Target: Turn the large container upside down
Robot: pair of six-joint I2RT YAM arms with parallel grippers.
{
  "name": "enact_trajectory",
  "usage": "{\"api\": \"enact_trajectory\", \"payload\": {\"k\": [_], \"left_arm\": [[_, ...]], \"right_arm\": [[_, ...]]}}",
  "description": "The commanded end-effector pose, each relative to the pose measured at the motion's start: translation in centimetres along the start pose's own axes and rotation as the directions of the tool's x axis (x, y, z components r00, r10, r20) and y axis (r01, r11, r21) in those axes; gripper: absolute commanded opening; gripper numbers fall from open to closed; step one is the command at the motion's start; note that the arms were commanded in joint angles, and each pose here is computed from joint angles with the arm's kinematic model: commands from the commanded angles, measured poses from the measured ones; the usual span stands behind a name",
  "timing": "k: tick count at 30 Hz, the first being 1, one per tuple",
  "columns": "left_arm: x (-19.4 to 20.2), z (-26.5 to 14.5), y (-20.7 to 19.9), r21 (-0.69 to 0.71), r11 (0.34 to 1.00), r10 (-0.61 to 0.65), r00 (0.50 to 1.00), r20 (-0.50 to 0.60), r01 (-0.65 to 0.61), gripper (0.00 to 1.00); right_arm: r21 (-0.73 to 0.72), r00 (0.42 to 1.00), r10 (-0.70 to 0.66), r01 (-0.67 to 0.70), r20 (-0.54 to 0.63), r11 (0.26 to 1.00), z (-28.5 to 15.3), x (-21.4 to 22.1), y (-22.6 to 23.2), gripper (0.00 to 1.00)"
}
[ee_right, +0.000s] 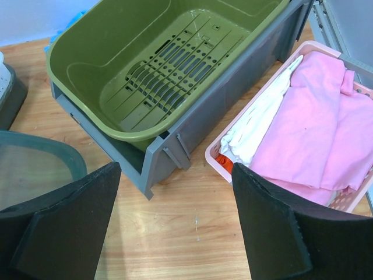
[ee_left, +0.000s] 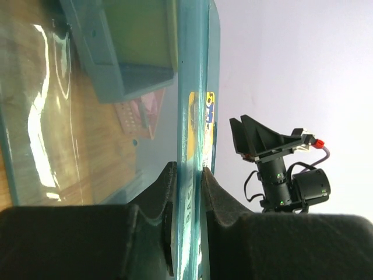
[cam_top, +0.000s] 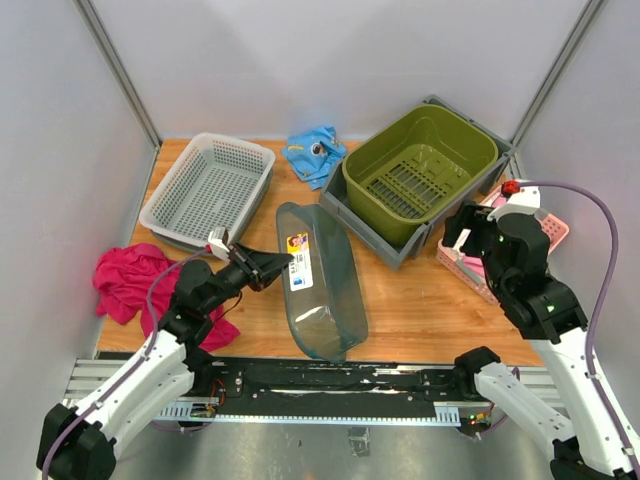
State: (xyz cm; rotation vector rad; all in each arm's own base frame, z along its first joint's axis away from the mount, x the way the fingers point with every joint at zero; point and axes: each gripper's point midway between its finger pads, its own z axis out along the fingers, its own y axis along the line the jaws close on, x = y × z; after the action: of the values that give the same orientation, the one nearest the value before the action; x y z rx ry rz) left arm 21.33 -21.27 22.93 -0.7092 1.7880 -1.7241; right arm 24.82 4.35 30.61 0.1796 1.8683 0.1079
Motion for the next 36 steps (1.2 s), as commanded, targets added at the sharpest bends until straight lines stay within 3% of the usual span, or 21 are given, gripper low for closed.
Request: {"api": "enact_trajectory", "payload": {"k": [1,2,4,8,12,15,21,26,29,33,36], "left_arm": [[-0.7,-0.8,0.2,-0.034,0.998,0.056,0.997,0.059,-0.054,0.00],[-1.0,-0.9,0.6,-0.062,0.995,0.080,0.994,0.077,-0.075,0.02],[-1.6,-1.6,2.3,-0.158,0.982,0.121,0.987,0.107,-0.103,0.17],[-2.7,-3.1,4.8,-0.340,0.929,0.202,0.970,0.137,-0.146,0.75],[-3.5,-4.0,6.5,-0.450,0.874,0.265,0.955,0.131,-0.180,0.99],[-4.4,-5.0,8.0,-0.563,0.799,0.331,0.937,0.116,-0.212,0.99],[-6.7,-7.4,11.0,-0.791,0.564,0.434,0.900,0.042,-0.235,0.99],[-7.2,-6.6,11.6,-0.823,0.485,0.459,0.887,-0.050,-0.297,0.99],[-6.2,-4.8,11.1,-0.767,0.525,0.451,0.885,-0.117,-0.369,0.99],[-3.0,-0.9,6.8,-0.499,0.737,0.440,0.884,-0.156,-0.455,0.99],[-0.6,0.9,2.9,-0.273,0.837,0.440,0.880,-0.178,-0.474,0.99]], "right_arm": [[-0.001,1.000,0.007,-0.007,-0.022,1.000,0.2,0.4,0.0,0.79],[-0.003,1.000,0.005,-0.005,-0.029,1.000,0.3,0.6,0.0,0.79],[-0.007,0.999,0.013,-0.013,-0.039,1.000,0.5,0.9,0.2,0.79],[-0.035,0.998,0.024,-0.026,-0.062,0.999,1.0,1.6,0.9,0.79],[-0.061,0.996,0.026,-0.031,-0.082,0.998,1.4,2.1,1.6,0.79],[-0.075,0.995,0.023,-0.030,-0.097,0.997,1.6,2.3,2.0,0.80],[-0.082,0.994,0.022,-0.031,-0.104,0.996,1.9,2.6,2.2,0.80],[-0.086,0.993,0.025,-0.035,-0.114,0.996,2.1,2.8,2.4,0.80],[-0.089,0.993,0.027,-0.037,-0.119,0.995,2.2,2.9,2.5,0.80],[-0.100,0.992,0.032,-0.044,-0.119,0.994,2.3,2.8,2.8,0.80],[-0.124,0.992,0.034,-0.049,-0.121,0.991,2.4,2.6,3.4,0.80]]}}
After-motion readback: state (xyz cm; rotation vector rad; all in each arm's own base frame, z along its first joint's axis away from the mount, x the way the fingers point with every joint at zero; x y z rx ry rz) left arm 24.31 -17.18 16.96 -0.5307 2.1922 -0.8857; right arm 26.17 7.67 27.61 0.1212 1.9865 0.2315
